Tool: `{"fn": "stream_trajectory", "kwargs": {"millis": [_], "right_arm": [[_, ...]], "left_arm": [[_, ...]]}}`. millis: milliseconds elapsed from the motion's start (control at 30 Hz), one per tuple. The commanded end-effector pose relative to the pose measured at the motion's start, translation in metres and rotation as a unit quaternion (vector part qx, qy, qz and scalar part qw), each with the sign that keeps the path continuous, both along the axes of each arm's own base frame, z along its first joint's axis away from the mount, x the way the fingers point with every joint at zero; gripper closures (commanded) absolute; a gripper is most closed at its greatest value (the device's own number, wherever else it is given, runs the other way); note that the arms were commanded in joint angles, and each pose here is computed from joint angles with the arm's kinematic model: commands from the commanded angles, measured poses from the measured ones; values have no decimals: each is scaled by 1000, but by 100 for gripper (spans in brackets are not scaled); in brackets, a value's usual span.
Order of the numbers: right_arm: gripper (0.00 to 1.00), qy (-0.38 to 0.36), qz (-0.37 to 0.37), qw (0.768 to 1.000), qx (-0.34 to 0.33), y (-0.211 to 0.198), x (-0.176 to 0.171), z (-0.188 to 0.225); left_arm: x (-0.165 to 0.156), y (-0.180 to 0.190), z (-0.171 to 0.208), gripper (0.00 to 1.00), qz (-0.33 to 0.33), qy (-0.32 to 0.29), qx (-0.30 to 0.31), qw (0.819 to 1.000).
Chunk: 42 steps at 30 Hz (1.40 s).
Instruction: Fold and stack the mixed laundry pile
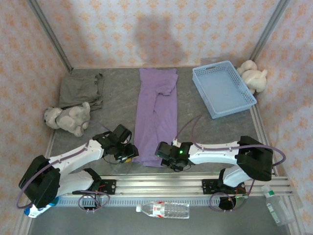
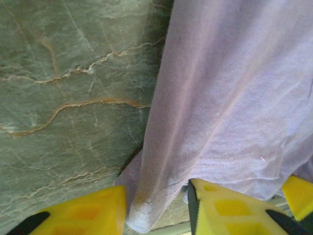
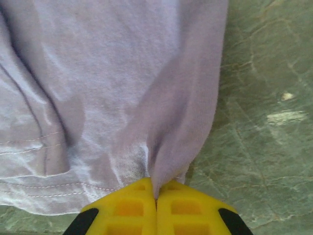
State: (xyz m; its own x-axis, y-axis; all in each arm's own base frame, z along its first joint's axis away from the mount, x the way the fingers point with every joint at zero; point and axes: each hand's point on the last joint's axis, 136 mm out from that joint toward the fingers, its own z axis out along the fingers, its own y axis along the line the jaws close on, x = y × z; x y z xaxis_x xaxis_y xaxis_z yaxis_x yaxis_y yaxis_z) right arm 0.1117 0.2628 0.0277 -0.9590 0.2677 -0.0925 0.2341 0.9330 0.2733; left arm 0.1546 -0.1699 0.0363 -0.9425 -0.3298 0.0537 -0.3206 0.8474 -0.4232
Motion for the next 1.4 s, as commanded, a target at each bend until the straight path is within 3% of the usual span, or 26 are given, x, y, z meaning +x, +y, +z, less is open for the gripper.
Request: {"fn": "stream_trajectory", "kwargs": {"millis": [0, 200, 300, 433, 767, 1067, 1133, 1167, 1200, 1233, 1267, 1300, 1367], "right_arm": [[94, -25, -4, 1000, -12, 0, 11, 6], [94, -31, -1, 999, -11, 3, 14, 10], [95, -36, -1, 999, -8, 6, 21, 16], [99, -43, -16, 999, -3, 1, 34, 27], [99, -89, -61, 993, 39, -17, 111, 80], [99, -111, -90, 989, 43, -31, 224, 107], [94, -111, -99, 988, 39, -36, 255, 106], [85, -109, -107, 988, 30, -40, 268, 104], [66, -105, -119, 987, 21, -46, 283, 101], [47, -108, -118, 987, 20, -47, 297, 100], [40, -112, -119, 987, 15, -49, 307, 100], [36, -117, -117, 986, 6, -51, 316, 101], [35, -124, -108, 986, 0, -49, 324, 105]], "left_arm": [[3, 0, -6, 68, 7, -10, 13, 1000], [-2, -1, -12, 78, -2, 0, 18, 1000], [1, -4, -11, 100, -11, 7, 23, 1000], [17, -11, 5, 100, -24, -1, 38, 999], [116, -11, 84, 100, 23, -90, 35, 995], [217, -3, 102, 100, 48, -110, 40, 992], [246, -1, 97, 100, 55, -110, 47, 991], [259, -1, 94, 100, 57, -107, 49, 991], [272, 0, 95, 88, 57, -109, 50, 991], [284, 1, 85, 64, 57, -96, 60, 992], [292, 1, 83, 48, 54, -89, 65, 992], [299, 3, 84, 41, 53, -88, 74, 992], [303, 7, 88, 34, 52, -89, 89, 991]]}}
